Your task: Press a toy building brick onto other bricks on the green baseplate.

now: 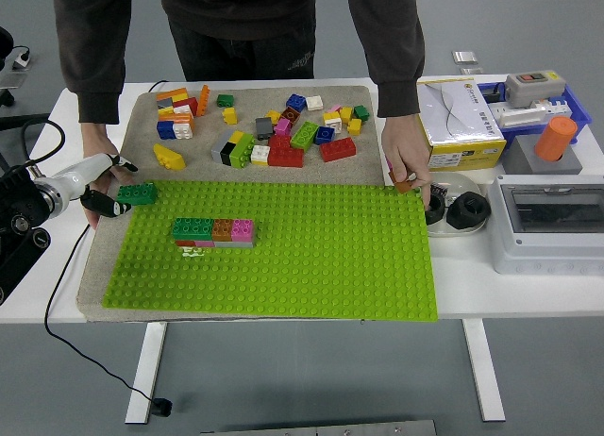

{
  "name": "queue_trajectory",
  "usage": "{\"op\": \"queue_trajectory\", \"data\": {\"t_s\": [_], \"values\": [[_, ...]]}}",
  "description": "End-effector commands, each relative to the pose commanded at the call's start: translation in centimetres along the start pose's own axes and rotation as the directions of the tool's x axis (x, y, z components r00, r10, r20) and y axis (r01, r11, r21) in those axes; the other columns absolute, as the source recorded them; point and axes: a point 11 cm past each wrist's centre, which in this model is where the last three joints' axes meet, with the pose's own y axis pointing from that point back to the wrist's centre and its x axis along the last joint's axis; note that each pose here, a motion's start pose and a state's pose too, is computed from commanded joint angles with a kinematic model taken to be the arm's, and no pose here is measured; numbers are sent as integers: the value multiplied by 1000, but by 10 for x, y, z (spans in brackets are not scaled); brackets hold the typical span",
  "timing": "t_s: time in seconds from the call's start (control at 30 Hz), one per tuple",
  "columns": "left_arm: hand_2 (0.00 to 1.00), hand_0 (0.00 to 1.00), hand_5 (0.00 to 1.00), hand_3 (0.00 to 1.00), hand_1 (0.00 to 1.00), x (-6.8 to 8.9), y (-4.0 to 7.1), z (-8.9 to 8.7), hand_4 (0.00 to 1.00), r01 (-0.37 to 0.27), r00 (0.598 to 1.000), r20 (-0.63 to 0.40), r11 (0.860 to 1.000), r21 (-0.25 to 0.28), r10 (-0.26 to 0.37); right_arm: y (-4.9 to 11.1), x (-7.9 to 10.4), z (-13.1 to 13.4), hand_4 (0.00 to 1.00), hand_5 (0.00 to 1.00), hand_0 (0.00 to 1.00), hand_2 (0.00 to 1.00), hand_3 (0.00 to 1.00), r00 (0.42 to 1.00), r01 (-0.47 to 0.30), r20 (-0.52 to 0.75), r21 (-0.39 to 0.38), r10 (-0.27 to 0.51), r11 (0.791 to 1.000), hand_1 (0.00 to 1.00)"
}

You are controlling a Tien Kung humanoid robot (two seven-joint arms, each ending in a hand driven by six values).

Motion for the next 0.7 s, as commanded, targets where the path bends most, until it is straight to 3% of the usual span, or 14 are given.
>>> {"op": "queue_trajectory", "data": {"t_s": [0.2, 0.33, 0.6, 0.7], "values": [[998, 998, 2, 810, 998, 5, 18, -5, 768, 12, 994, 104, 997, 76, -20, 0, 1, 4, 605, 998, 680, 666, 887, 1000, -1, 5, -5, 1, 1000, 648], [998, 998, 2, 810, 998, 12, 31, 1, 768, -12, 991, 134, 996, 91, 0, 0, 2, 6, 605, 998, 680, 666, 887, 1000, -1, 9, -8, 1, 1000, 648], [998, 998, 2, 800, 998, 27, 51, 37, 771, -72, 987, 147, 997, 1, 71, 0, 3, 6, 605, 998, 680, 666, 887, 1000, 0, 14, -6, 0, 1000, 648], [998, 998, 2, 800, 998, 29, 54, 44, 771, -81, 986, 146, 997, -19, 83, 0, 2, 6, 605, 998, 680, 666, 887, 1000, 1, 11, -7, -1, 1000, 648]]}}
